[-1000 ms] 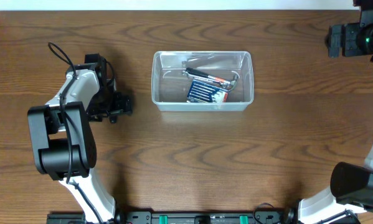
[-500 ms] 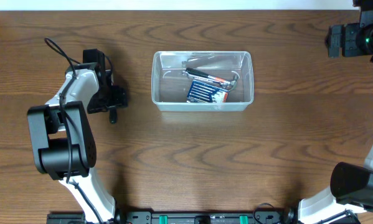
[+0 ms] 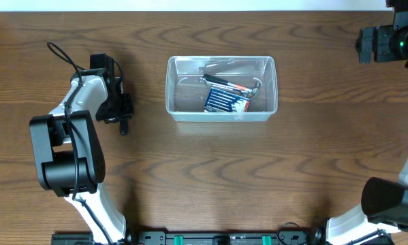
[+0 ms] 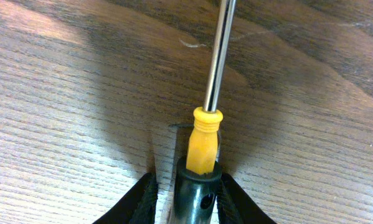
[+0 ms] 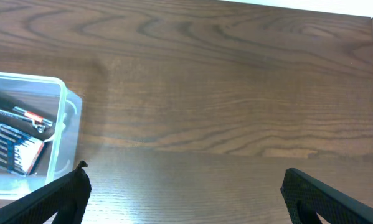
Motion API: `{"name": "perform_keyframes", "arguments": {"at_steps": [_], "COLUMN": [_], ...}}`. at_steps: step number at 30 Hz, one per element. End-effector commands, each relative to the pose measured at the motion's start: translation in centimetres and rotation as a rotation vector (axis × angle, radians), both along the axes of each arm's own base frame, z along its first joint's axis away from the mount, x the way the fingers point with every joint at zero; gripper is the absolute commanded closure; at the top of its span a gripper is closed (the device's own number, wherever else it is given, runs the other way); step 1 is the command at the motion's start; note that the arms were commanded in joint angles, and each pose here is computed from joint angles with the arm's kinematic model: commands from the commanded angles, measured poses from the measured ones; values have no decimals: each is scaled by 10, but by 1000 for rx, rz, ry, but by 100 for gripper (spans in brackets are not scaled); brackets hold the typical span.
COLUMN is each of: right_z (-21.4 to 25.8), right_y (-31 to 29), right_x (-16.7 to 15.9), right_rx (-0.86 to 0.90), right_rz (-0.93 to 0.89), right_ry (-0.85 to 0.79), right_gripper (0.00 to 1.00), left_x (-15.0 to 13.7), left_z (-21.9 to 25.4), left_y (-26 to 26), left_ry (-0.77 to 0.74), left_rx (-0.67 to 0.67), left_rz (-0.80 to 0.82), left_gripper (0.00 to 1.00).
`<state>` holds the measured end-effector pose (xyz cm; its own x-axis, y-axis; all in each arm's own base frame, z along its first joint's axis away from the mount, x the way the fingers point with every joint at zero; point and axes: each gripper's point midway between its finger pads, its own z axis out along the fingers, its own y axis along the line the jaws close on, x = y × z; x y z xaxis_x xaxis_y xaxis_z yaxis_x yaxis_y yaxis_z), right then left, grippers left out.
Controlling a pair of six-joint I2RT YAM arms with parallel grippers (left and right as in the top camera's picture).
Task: Pack container
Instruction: 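Lower the left gripper onto the yellow-black screwdriver and grasp it, then carry the screwdriver right into the container and release it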
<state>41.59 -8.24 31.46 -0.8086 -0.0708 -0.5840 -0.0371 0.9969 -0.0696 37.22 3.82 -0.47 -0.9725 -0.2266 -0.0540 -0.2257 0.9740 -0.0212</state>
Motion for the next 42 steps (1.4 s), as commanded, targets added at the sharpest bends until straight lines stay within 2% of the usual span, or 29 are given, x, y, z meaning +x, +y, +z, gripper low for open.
{"name": "perform_keyframes", "arguments": {"at_steps": [1,15,17,23,28,33,37,42], "right_z": [0,0,0,1,1,0,0,0], "right_y": [1,0,-1,-1,-1,-1,-1,-3], "right_x": [0,0,0,1,1,0,0,0], "right_rx": [17,6,5,0,1,0,0,-11], "right_rz": [-6,-4,-4,1,2,1,2,-7], "right_ry": [-2,-1,-2,-4,-4,-4,-4,0], "right_gripper": [1,1,1,1,1,1,1,1], "left_x": [-16,-16,-17,-18,-18,-19,-15,7], "left_z": [-23,-23,-23,-23,-23,-20,1,83], "left_y": [-6,-6,-6,-6,-6,-7,-9,-21], "left_ry": [83,86,87,92,91,94,58,-122], "left_rx": [-37,-37,-37,-38,-38,-38,-35,-22], "left_rz": [13,13,13,13,14,52,49,-5], "left_gripper": [70,73,77,81,94,94,94,94]}}
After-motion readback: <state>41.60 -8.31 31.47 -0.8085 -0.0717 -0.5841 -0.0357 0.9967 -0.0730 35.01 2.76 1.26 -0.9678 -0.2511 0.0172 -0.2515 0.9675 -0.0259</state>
